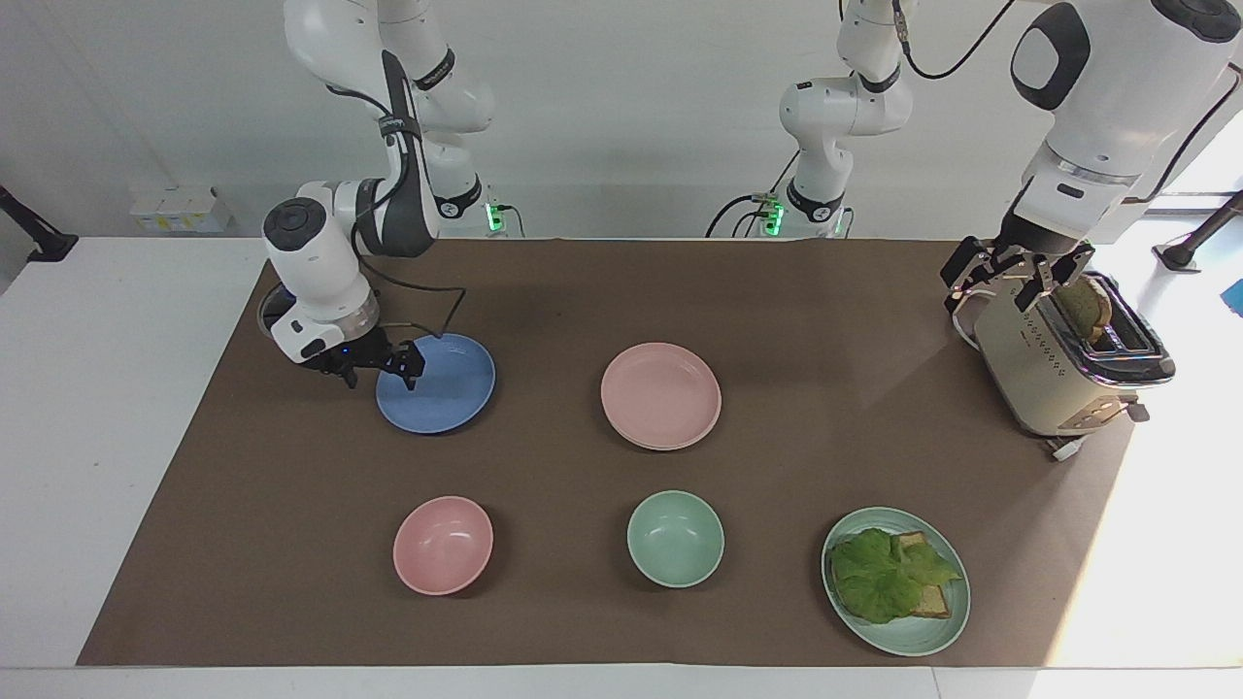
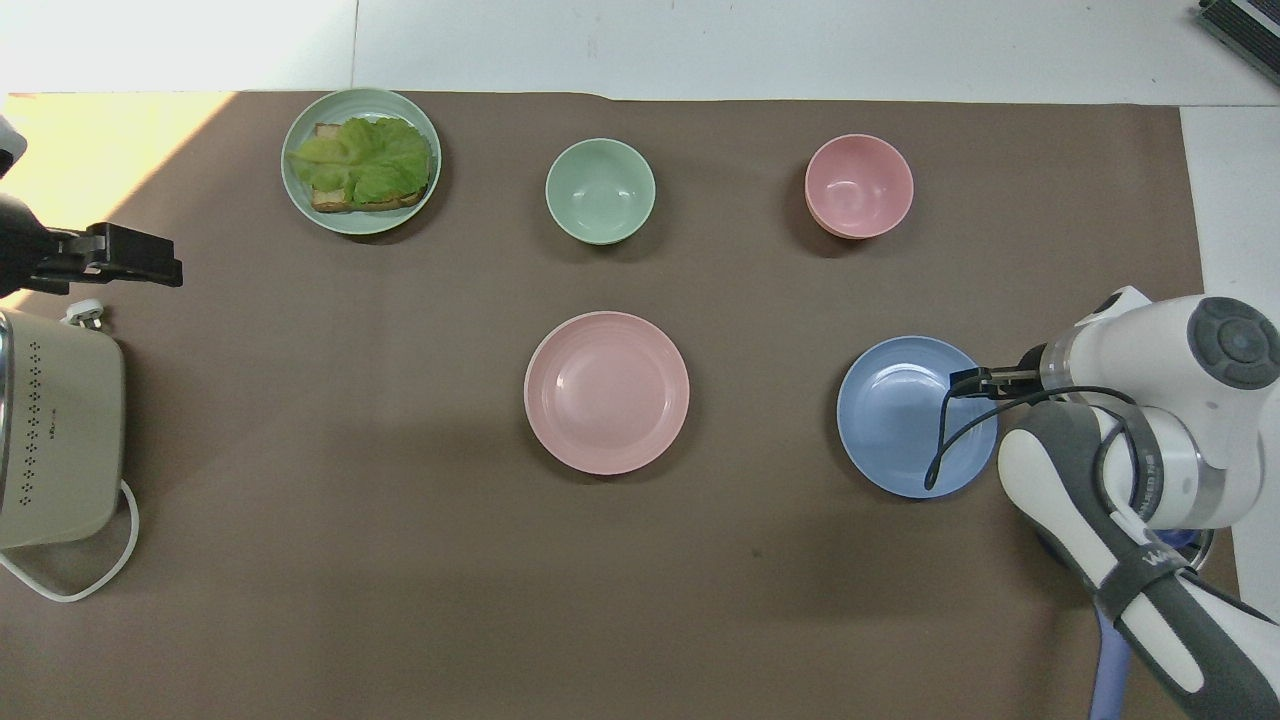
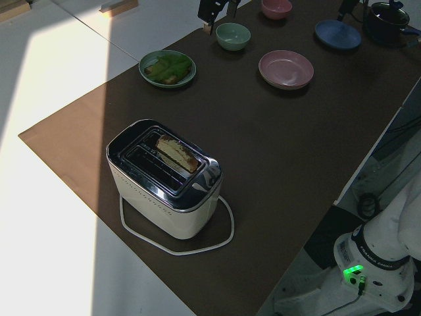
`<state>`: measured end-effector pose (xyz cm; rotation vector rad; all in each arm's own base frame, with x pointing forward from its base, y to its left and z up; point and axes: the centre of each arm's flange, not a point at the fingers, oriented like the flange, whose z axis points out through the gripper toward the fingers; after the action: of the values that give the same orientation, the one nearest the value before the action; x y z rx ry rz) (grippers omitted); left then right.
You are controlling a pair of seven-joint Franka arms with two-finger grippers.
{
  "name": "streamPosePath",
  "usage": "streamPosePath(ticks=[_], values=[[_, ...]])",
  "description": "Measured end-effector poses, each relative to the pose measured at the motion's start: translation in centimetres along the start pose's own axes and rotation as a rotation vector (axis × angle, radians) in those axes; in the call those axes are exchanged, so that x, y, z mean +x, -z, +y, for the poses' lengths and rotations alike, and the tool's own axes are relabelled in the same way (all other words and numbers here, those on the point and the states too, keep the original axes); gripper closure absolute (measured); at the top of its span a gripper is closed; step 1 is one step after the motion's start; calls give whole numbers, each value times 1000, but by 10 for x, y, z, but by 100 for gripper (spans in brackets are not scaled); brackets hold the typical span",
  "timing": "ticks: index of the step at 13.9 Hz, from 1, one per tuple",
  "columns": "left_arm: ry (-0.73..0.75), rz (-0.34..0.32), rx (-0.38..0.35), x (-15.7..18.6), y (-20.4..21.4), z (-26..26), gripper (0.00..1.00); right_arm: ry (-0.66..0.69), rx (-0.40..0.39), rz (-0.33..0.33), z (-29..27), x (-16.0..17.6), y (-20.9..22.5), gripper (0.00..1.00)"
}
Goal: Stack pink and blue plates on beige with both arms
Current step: 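Grasp the rim of the blue plate with the right gripper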
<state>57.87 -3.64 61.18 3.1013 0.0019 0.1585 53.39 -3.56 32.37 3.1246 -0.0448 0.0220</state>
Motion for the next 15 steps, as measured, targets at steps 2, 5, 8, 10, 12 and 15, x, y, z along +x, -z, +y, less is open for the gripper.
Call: streamPosePath(ticks=[2,5,8,10,12,15], values=[[0,0,0,0,0,0,0,1,1,-3,1,-7,-11,1],[0,0,0,0,0,0,0,6,22,-5,1,-12,-17,19],[0,0,0,0,0,0,0,20,68,-1,11,-15,-19,30],[0,0,0,0,0,0,0,31,92,5,18,-15,-19,31],[0,-1,0,0,0,0,0,41,97,7,23,-16,-19,51],[0,-1,0,0,0,0,0,11,168,21,28,-17,-20,88]])
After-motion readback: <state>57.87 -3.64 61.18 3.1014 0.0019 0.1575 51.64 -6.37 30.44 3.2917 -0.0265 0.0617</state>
